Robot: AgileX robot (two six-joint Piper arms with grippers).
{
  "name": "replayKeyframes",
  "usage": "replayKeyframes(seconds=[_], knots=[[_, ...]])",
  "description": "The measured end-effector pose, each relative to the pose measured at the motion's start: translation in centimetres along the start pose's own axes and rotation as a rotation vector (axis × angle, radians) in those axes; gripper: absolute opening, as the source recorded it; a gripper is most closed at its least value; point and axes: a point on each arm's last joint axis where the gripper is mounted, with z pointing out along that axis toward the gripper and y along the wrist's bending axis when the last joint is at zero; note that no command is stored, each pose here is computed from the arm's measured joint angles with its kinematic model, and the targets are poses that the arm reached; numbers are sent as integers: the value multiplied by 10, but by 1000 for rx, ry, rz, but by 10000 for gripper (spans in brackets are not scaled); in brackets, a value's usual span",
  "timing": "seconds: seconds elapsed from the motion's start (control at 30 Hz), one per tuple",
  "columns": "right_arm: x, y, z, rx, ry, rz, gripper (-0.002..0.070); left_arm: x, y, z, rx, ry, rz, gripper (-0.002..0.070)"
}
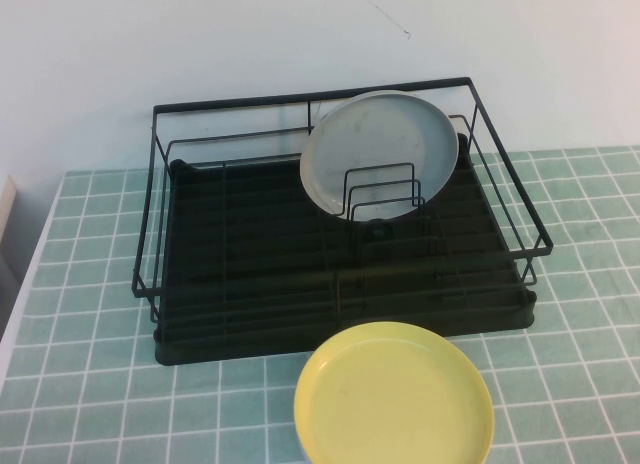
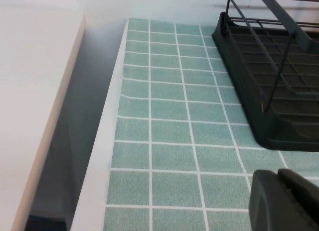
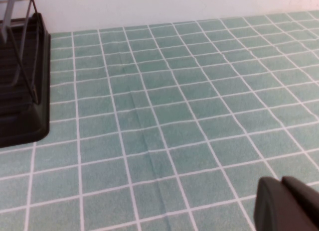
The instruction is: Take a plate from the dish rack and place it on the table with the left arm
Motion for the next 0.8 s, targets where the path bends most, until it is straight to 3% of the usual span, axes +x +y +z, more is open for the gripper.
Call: replayKeyframes(seconds=[0.53,0.8], knots=[[0,0,0,0,0,0,-2,-3,-1,0,14,-45,-15,-4],[0,0,0,0,0,0,-2,-29,-4,-5,61,-339,-79,-4]])
